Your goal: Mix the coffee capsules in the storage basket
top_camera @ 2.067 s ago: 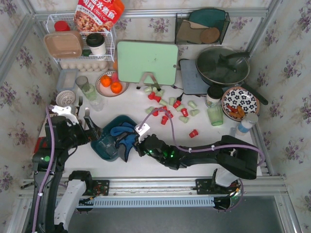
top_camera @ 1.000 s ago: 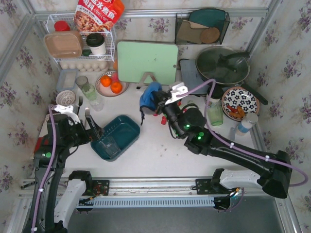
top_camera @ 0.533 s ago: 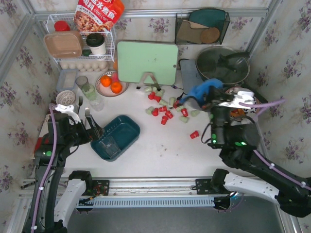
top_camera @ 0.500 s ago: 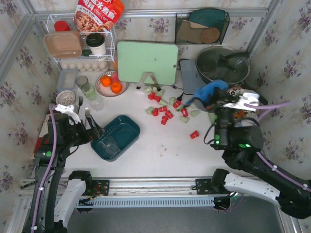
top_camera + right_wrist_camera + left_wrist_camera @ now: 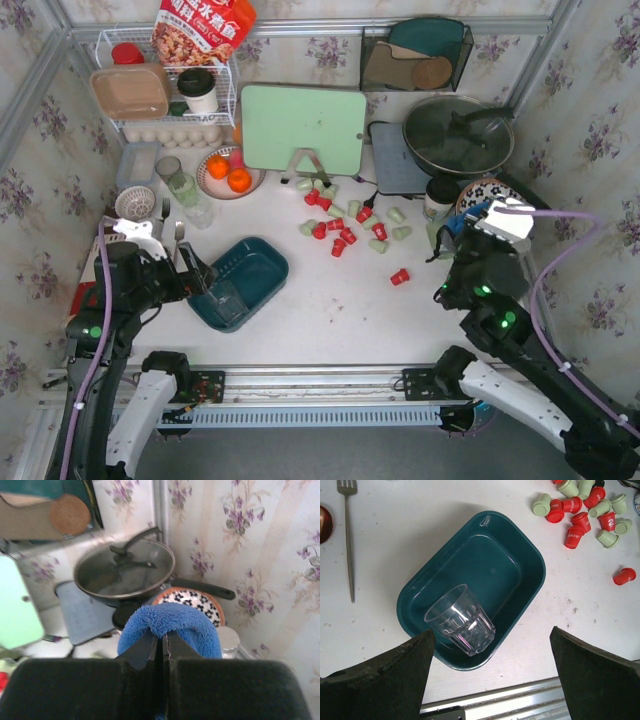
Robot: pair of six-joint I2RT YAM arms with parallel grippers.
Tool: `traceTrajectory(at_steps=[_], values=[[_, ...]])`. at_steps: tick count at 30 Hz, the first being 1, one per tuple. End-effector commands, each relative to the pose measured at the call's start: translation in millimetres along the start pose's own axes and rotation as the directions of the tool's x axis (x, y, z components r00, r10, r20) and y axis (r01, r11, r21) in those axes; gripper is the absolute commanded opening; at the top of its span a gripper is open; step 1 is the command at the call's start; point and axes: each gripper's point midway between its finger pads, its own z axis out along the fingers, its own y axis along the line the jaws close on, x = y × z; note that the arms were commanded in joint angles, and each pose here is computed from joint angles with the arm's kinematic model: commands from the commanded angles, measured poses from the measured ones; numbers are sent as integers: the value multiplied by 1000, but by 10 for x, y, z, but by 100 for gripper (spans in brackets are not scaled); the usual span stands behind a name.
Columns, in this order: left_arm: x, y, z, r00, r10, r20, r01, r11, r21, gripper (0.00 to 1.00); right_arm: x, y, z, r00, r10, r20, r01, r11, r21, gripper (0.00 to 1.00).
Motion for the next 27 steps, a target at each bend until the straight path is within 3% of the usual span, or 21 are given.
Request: traceTrajectory(at_steps=[1,4,8,21,23,27], values=[[-31,-6,-16,1000,14,15,-14,1000,0,99,611,103,87,986,-99,-131,98,995,-14,0],[-23,-9,-14,1000,13,10,-13,1000,1,99,1040,83,264,964,-109,-242,109,994,-12,0],[-17,-2,-12,1000,11,7,-11,1000,-3,99,1342,-44,428,942,12,-334,-1,999,33,0],[-11,3,6,1000,8,-3,-8,1000,-6,99,2061,-360,691,911,212,-352,-139,965,223,0],[-7,6,10,1000,7,-6,-7,1000,-7,99,2206,-410,705,906,220,-362,-134,959,248,8],[-5,11,25,1000,6,-11,-6,1000,-9,99,2451,-471,736,894,228,-387,-121,952,282,13]])
